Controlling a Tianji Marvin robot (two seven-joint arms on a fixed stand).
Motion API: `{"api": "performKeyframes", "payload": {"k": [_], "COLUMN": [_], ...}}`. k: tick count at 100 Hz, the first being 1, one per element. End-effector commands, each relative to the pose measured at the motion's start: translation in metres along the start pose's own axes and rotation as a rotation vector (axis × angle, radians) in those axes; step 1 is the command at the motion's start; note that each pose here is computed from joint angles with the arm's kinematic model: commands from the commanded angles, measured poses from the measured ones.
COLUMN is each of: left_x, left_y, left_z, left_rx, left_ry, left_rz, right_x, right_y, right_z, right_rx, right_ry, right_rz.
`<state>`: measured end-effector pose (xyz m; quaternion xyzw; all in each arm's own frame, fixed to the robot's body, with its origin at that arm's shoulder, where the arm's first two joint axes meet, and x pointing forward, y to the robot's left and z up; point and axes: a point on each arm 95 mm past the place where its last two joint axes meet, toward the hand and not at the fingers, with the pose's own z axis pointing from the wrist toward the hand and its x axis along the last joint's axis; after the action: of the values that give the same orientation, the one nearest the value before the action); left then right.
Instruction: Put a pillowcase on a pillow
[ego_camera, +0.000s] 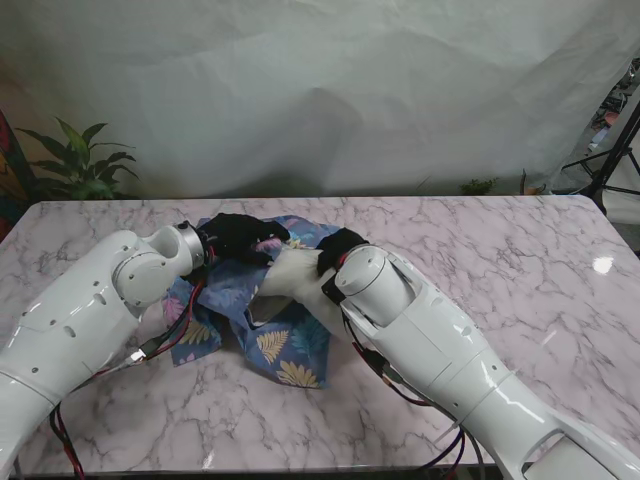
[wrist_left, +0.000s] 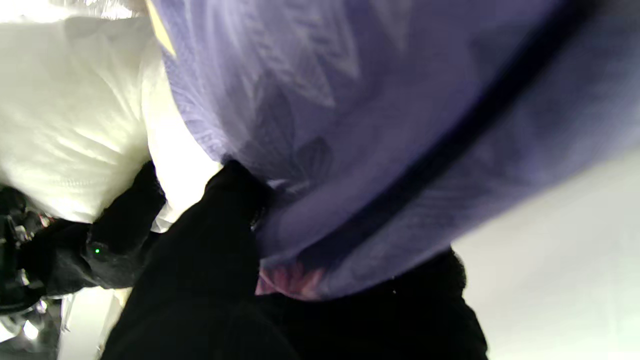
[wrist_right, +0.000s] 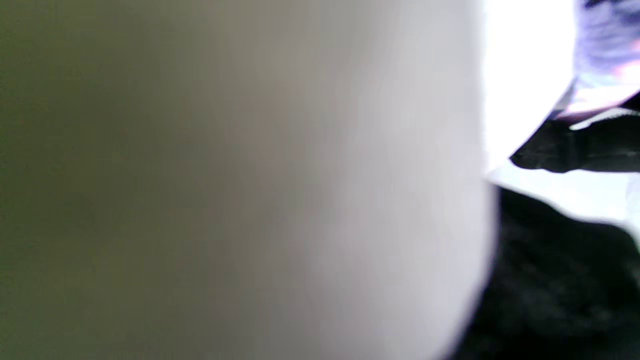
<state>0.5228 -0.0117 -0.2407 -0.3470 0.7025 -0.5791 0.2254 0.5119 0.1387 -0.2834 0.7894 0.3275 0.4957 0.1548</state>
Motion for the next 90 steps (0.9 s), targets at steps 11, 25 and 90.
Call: {"api": "performKeyframes", "payload": {"k": [11, 25, 90], "left_x": [0.025, 0.036, 0.065], "left_y": [0.009, 0.007, -0.014], "left_z": [0.014, 0.018, 0.042], "left_rx": [0.064, 0.132, 0.113], "left_ry": [0.018, 0.021, -0.138], "left_rz": [-0.129, -0.195, -0.277], "right_x": [0.006, 0.005, 0.018], "right_y": [-0.003, -0.005, -0.005], "right_z": [-0.001, 0.001, -0.027], "right_rx": [0.012, 0.023, 0.034], "right_ry": [0.013, 0.013, 0.113], "right_rz": [0.006, -0.025, 0.205]}}
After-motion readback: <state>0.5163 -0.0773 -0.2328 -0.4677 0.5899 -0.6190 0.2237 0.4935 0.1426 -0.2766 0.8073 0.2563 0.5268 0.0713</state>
